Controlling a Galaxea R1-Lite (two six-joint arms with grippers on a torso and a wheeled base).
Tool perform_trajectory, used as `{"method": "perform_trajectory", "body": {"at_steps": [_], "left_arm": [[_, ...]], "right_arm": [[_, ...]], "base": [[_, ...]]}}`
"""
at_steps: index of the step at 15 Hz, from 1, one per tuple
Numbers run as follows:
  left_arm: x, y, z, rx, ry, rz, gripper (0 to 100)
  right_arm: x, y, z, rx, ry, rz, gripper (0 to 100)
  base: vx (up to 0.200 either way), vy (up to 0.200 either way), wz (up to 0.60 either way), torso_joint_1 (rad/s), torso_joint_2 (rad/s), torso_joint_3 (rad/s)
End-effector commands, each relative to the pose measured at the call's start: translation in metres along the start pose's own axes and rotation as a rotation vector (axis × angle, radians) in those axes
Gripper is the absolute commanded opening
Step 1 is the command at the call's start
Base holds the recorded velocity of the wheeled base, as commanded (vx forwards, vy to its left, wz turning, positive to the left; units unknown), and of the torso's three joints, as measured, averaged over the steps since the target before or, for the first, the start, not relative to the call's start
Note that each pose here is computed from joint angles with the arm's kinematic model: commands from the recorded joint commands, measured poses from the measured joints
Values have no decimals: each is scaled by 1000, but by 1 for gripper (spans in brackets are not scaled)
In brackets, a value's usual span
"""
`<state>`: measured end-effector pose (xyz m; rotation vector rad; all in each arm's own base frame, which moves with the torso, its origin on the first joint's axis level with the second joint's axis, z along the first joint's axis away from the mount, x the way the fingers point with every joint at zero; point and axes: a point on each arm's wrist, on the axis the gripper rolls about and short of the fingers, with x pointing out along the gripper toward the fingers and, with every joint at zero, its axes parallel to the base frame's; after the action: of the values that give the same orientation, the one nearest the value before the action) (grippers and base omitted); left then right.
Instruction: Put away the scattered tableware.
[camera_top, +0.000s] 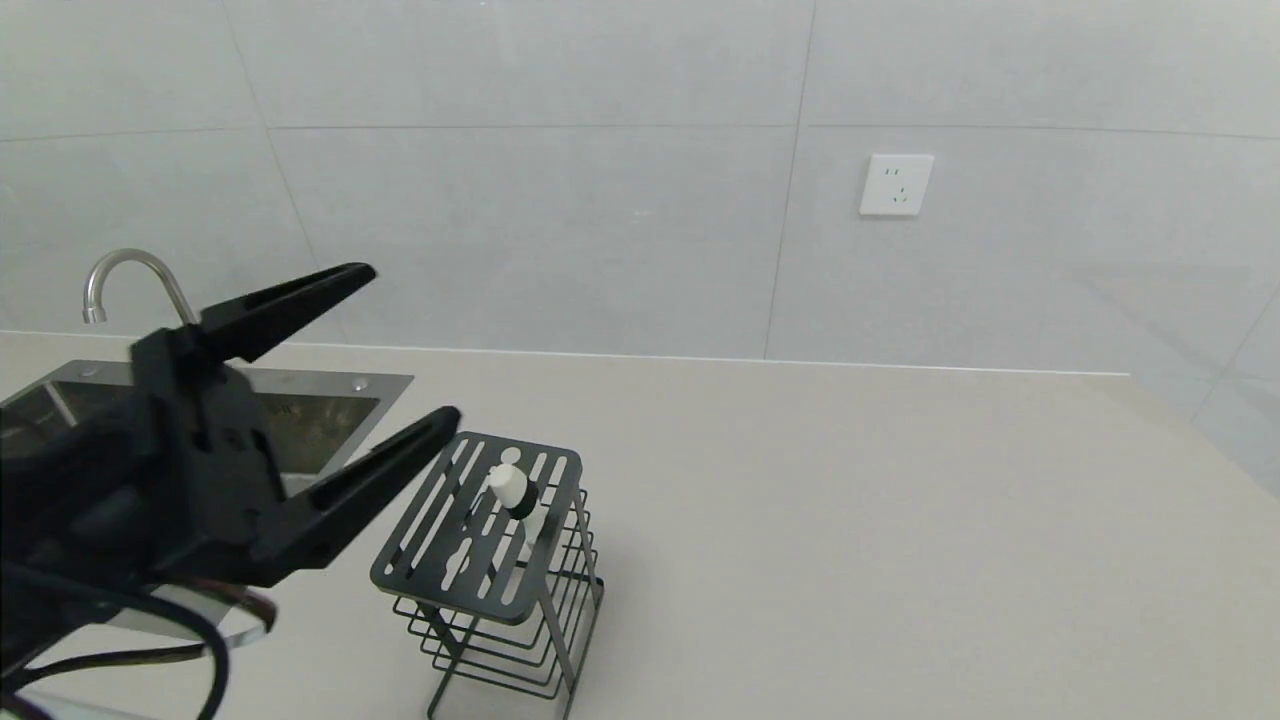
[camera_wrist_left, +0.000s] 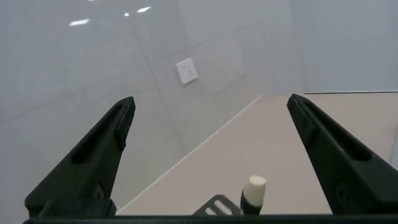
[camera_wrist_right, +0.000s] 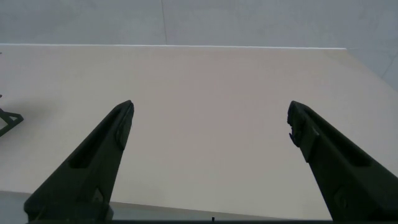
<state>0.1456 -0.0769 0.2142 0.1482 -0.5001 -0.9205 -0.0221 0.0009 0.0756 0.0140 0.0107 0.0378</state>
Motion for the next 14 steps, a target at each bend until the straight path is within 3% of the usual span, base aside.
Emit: {"method": "perform_trajectory", "body": {"at_steps": [1, 2, 4, 5, 6, 7, 11, 12, 14], "left_arm": [[-58, -19, 25, 88, -33, 108, 100], [-91, -40, 26, 96, -1, 163, 100], [-108, -49, 39, 104, 2, 238, 100], [-122, -61, 36, 76, 59, 286, 100], [-128, -67, 36, 74, 70, 297, 100], [-141, -81, 38, 73, 70, 297, 100], [-157, -101, 38, 110, 54, 328, 100], [-162, -109, 27, 116, 107, 400, 100], [-167, -115, 8, 100, 176, 444, 100]], "right_arm": [[0, 0, 0, 0, 0, 0, 100], [0, 0, 0, 0, 0, 0, 100], [0, 0, 0, 0, 2, 0, 100], [0, 0, 0, 0, 2, 0, 100], [0, 0, 0, 0, 0, 0, 100], [0, 0, 0, 0, 2, 0, 100], [0, 0, 0, 0, 2, 0, 100], [0, 0, 0, 0, -1, 0, 100], [0, 0, 0, 0, 2, 0, 100]], "base": [[0, 0, 0, 0, 0, 0], [0, 0, 0, 0, 0, 0], [0, 0, 0, 0, 0, 0], [0, 0, 0, 0, 0, 0], [0, 0, 0, 0, 0, 0], [0, 0, 0, 0, 0, 0], [0, 0, 0, 0, 0, 0], [0, 0, 0, 0, 0, 0], [0, 0, 0, 0, 0, 0]]}}
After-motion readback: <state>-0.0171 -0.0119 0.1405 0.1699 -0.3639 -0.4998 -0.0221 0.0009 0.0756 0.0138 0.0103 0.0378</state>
